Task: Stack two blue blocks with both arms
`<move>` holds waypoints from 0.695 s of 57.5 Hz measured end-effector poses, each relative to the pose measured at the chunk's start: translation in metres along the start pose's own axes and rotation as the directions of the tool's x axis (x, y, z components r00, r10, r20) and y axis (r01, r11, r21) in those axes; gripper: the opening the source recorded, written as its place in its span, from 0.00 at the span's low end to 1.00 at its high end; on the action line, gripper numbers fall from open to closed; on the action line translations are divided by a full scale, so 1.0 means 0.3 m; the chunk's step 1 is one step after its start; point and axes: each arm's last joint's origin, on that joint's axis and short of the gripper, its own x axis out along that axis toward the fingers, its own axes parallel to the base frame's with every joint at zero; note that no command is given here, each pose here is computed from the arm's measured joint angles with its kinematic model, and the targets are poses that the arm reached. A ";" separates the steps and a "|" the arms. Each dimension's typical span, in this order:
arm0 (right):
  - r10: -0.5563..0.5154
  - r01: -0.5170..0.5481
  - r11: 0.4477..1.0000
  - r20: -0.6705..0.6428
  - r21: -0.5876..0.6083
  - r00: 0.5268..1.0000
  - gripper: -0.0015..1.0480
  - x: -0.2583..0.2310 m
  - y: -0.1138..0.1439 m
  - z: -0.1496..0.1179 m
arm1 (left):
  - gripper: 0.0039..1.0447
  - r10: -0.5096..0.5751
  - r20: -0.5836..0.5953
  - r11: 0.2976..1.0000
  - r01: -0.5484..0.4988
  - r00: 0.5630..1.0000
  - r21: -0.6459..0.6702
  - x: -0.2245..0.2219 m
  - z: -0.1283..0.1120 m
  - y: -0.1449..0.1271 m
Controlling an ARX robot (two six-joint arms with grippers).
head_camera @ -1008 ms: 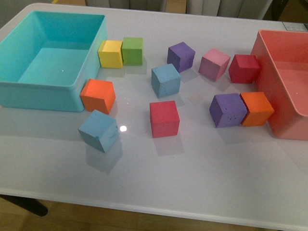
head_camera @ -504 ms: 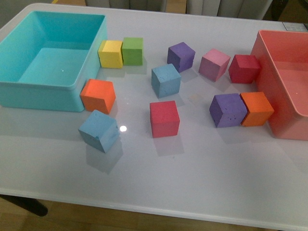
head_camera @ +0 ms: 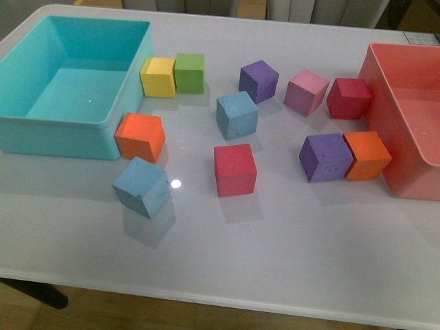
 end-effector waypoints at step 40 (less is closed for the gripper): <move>0.000 0.000 1.000 -0.006 0.000 1.000 0.02 -0.068 0.000 -0.010 | 0.92 0.000 0.000 1.000 0.000 1.000 0.000 0.000 0.000 0.000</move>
